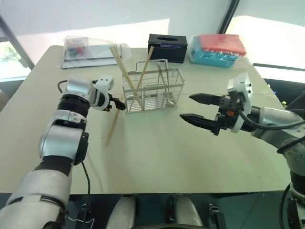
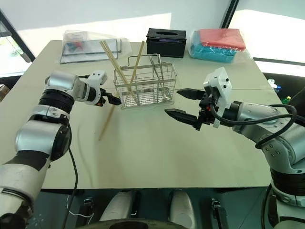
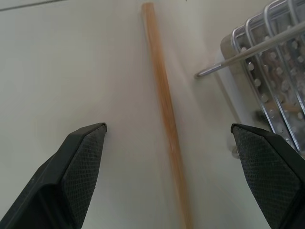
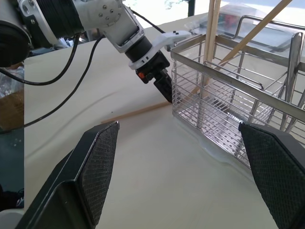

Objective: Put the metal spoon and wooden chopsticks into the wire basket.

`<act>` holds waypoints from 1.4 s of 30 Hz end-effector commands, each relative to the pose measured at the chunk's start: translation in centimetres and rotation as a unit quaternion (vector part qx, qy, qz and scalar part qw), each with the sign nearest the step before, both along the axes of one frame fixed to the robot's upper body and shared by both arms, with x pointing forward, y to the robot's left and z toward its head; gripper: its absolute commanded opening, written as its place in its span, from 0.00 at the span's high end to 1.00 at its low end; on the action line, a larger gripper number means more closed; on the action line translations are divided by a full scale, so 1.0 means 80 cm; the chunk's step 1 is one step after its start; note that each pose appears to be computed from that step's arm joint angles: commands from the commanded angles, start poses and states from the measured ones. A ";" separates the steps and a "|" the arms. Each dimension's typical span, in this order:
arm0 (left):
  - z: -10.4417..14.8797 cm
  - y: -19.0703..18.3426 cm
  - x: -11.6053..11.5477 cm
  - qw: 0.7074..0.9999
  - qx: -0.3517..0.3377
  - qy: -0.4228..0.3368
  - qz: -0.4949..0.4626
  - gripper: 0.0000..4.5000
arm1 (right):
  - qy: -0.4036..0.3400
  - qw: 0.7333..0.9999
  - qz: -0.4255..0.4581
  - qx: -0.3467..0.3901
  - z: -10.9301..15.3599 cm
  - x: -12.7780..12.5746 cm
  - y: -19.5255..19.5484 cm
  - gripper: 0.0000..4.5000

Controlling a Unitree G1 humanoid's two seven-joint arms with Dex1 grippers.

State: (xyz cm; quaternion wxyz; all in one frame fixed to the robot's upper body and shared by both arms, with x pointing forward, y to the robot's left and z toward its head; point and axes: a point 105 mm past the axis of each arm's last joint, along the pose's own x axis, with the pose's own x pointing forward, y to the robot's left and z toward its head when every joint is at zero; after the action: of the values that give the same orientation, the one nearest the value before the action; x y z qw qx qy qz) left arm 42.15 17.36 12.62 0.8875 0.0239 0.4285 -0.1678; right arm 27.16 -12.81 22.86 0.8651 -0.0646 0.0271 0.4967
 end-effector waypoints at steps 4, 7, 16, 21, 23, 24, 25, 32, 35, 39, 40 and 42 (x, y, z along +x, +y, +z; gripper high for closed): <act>-0.024 0.005 -0.005 0.999 0.025 0.022 -0.006 0.13 | -0.022 1.000 -0.006 0.012 0.013 -0.006 0.000 0.07; -0.024 0.004 -0.003 1.000 0.022 0.020 -0.005 0.39 | -0.022 1.000 -0.008 0.014 0.012 -0.007 0.000 0.07; -0.019 0.012 0.002 0.999 0.028 0.011 0.016 0.99 | -0.023 0.999 -0.013 0.020 0.013 -0.006 -0.001 0.07; 0.001 0.035 0.015 0.996 0.031 -0.041 0.069 0.99 | -0.018 1.000 -0.013 0.017 0.011 -0.005 -0.003 0.07; 0.023 0.054 0.026 0.990 0.022 -0.092 0.106 0.99 | -0.015 1.000 -0.011 0.008 0.010 -0.006 -0.003 0.07; 0.037 0.069 0.032 0.983 0.015 -0.124 0.134 0.99 | -0.014 1.000 -0.009 0.004 0.010 -0.007 -0.004 0.07; 0.055 0.081 0.038 0.974 0.004 -0.162 0.157 0.99 | -0.013 1.000 -0.007 0.002 0.011 -0.007 -0.004 0.07; 0.248 0.119 0.037 0.834 -0.146 -0.489 0.212 0.99 | -0.009 1.000 -0.010 -0.009 0.010 -0.011 -0.011 0.07; 0.340 0.110 -0.001 0.742 -0.204 -0.618 0.163 0.99 | -0.007 1.000 -0.012 -0.009 0.007 -0.012 -0.011 0.07; 0.394 0.054 -0.029 0.697 -0.263 -0.663 0.070 0.99 | -0.006 1.000 -0.015 -0.002 0.006 -0.013 -0.009 0.07; 0.399 0.038 -0.032 0.695 -0.273 -0.663 0.051 0.99 | -0.006 1.000 -0.016 -0.001 0.006 -0.013 -0.009 0.07; 0.400 0.008 -0.034 0.696 -0.286 -0.658 0.017 0.99 | -0.006 1.000 -0.017 0.000 0.005 -0.013 -0.008 0.07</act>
State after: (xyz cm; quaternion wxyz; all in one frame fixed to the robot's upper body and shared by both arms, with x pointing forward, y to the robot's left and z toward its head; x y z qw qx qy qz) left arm 40.22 19.90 43.54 0.9198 -0.1426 -0.3214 -0.1741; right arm 26.55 -13.56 22.14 0.8736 -0.0577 0.0473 0.4809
